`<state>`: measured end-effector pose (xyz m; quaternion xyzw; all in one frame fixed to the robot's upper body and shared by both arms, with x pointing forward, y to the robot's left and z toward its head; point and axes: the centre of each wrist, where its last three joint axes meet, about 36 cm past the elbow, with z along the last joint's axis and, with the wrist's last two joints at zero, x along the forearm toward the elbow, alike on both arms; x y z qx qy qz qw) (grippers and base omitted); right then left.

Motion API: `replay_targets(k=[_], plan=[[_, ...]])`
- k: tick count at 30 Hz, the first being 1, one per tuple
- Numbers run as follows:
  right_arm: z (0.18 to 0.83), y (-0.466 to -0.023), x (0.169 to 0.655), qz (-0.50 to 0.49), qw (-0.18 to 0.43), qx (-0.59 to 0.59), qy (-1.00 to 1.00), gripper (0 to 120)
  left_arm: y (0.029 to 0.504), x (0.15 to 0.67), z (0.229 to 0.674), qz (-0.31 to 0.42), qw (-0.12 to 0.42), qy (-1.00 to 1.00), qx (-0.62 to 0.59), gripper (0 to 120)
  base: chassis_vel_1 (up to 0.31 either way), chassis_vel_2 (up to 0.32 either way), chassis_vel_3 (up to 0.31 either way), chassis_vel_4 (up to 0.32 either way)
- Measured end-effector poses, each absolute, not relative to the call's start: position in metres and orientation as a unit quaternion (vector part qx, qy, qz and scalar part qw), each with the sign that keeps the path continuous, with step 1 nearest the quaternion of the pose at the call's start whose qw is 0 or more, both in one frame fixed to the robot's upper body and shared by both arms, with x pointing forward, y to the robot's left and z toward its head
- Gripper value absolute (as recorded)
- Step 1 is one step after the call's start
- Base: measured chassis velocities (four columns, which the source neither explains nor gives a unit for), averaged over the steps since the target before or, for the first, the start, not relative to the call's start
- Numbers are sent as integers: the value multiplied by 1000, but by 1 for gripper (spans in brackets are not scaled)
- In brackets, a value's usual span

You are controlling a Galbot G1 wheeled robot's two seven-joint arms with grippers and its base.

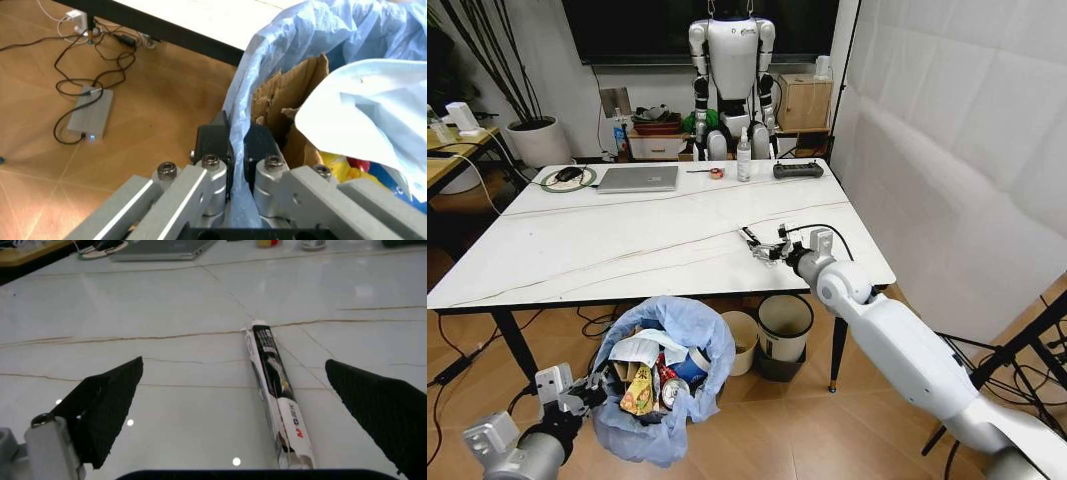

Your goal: Pick up the trash bin and place the trash from the table into it.

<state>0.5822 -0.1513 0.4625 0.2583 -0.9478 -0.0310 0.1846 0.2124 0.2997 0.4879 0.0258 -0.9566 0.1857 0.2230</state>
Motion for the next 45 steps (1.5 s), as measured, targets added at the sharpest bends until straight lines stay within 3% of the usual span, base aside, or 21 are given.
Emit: replay_targets(k=[8, 23, 31, 35, 37, 41, 45], plan=[[461, -126, 614, -6, 197, 267, -943, 100, 298, 212, 487, 188, 222, -956, 28, 0, 0, 0, 0, 0], [431, -158, 633, 21, 227, 254, -940, 100, 300, 214, 486, 188, 220, -957, 29, 0, 0, 0, 0, 0], [415, -161, 630, 17, 240, 255, -937, 84, 301, 215, 485, 187, 221, -957, 28, 0, 0, 0, 0, 0], [408, -162, 631, 13, 242, 254, -937, 67, 301, 215, 485, 188, 221, -957, 28, 0, 0, 0, 0, 0], [408, -162, 631, 13, 242, 254, -937, 67, 301, 215, 485, 188, 221, -957, 28, 0, 0, 0, 0, 0], [407, -164, 629, 13, 242, 253, -937, 45, 301, 215, 485, 187, 221, -957, 28, 0, 0, 0, 0, 0], [407, -166, 627, 14, 241, 253, -937, 34, 301, 215, 485, 186, 221, -957, 27, 0, 0, 0, 0, 0]])
